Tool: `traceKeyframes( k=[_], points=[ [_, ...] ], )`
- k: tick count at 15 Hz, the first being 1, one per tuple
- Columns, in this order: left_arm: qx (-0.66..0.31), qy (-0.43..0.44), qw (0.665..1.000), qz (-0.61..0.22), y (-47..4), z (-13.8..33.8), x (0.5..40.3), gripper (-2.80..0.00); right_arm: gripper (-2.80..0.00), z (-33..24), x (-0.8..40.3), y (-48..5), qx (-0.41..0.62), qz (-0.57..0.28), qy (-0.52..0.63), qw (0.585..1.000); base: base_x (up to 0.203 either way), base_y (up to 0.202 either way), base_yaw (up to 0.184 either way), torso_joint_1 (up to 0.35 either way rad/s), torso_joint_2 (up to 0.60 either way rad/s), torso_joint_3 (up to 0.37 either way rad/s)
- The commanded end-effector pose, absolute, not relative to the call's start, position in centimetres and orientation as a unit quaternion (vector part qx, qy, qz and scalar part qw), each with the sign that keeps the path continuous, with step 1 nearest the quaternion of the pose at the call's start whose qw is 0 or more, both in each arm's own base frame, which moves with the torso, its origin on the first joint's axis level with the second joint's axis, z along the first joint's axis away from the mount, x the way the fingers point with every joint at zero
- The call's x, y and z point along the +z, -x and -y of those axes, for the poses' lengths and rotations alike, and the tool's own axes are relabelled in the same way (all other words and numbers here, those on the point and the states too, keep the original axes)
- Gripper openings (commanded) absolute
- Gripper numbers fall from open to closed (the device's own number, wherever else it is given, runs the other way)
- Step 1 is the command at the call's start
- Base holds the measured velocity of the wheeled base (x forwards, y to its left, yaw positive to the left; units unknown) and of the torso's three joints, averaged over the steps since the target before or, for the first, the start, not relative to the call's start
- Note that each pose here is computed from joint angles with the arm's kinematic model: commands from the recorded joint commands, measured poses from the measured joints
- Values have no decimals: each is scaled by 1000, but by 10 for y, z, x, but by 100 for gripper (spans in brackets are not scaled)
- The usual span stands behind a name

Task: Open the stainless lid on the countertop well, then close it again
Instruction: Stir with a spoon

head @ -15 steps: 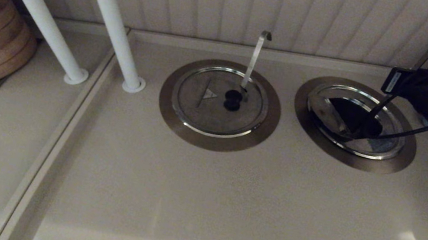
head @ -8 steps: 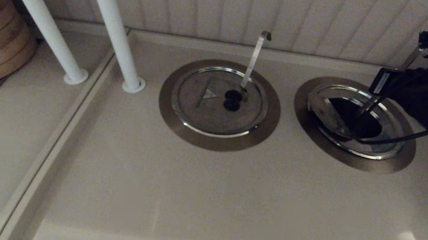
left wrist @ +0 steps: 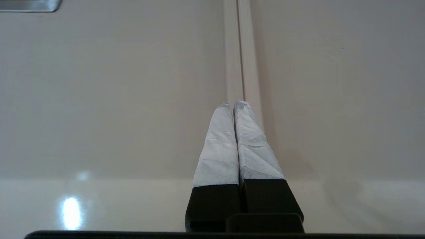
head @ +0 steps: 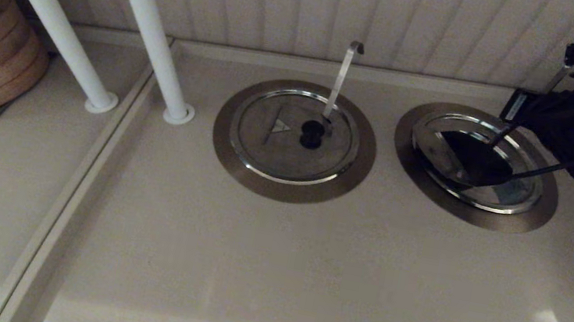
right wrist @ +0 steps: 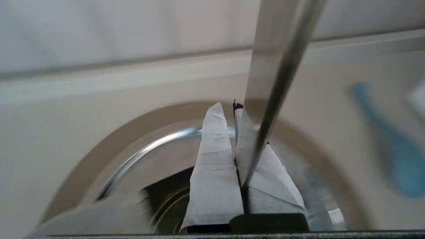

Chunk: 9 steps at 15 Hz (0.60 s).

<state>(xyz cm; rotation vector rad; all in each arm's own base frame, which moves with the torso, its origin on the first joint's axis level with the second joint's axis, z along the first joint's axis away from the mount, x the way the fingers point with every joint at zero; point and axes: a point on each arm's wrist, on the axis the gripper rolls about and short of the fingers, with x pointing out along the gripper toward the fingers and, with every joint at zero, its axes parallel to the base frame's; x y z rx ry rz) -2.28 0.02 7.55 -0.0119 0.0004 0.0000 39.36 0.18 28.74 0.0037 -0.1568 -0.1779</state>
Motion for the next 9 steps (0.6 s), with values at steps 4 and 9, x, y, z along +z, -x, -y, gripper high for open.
traceKeyframes(
  k=[4, 9],
  points=[
    [0, 6, 1000, -1, 23, 0, 76, -280, -280, 4, 290, -388, -95, 78, 9, 992, 0, 0, 0, 0, 0, 0],
    [0, 6, 1000, -1, 23, 0, 76, -280, -280, 6, 288, -377, -86, 66, 45, 993, 0, 0, 0, 0, 0, 0]
  ],
)
